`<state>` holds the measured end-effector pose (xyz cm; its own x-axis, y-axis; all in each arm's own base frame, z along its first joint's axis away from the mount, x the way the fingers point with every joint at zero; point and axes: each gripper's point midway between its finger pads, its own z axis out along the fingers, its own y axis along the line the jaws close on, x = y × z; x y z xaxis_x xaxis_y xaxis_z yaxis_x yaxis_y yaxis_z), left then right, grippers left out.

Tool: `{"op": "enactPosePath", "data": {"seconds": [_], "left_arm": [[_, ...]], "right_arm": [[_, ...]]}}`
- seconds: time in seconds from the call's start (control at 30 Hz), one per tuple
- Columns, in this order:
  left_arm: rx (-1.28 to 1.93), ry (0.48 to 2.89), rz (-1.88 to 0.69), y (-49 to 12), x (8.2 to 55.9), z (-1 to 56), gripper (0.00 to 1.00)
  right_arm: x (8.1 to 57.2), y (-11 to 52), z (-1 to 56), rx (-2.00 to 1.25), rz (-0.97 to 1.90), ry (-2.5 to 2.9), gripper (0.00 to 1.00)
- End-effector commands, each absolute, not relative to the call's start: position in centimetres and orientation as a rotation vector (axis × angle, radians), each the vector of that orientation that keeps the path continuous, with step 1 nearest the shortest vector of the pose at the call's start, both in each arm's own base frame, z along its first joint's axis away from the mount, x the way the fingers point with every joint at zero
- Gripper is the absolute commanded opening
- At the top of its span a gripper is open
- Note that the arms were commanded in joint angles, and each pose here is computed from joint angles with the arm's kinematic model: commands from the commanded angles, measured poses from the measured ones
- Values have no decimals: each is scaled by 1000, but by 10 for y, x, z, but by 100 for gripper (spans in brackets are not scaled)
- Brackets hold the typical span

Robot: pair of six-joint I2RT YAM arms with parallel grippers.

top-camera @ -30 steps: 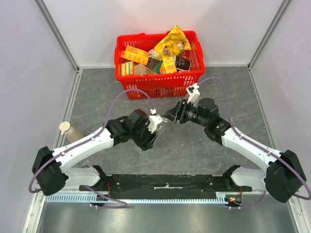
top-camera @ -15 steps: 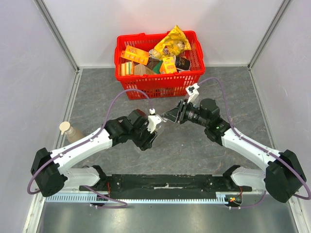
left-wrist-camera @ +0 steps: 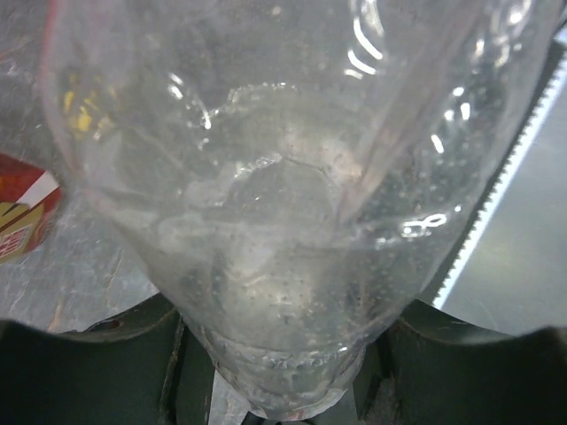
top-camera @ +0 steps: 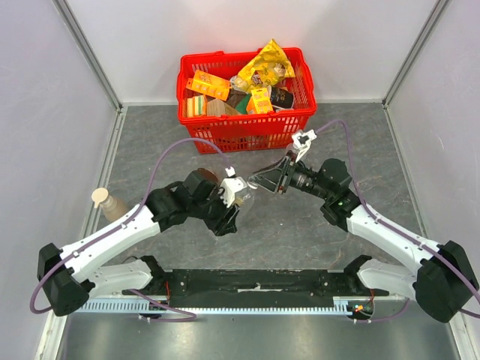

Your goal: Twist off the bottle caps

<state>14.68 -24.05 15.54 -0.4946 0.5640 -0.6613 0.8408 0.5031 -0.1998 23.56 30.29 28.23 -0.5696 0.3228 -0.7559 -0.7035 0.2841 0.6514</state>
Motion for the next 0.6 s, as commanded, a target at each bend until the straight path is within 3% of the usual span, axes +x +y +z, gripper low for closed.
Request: {"op": "enactPosePath", "data": {"seconds": [0.0, 0.43, 0.57], "left_arm": [[1222, 1966, -1013, -270, 122, 213, 10], [1467, 1650, -1430, -276, 56, 259, 10], [1488, 1629, -1466, -275, 50, 261, 10]], "right_arm": [[219, 301, 317, -486, 1473, 1458, 0], [147, 287, 380, -814, 1557, 1026, 0], [131, 279, 394, -865, 1545, 928, 14]]}}
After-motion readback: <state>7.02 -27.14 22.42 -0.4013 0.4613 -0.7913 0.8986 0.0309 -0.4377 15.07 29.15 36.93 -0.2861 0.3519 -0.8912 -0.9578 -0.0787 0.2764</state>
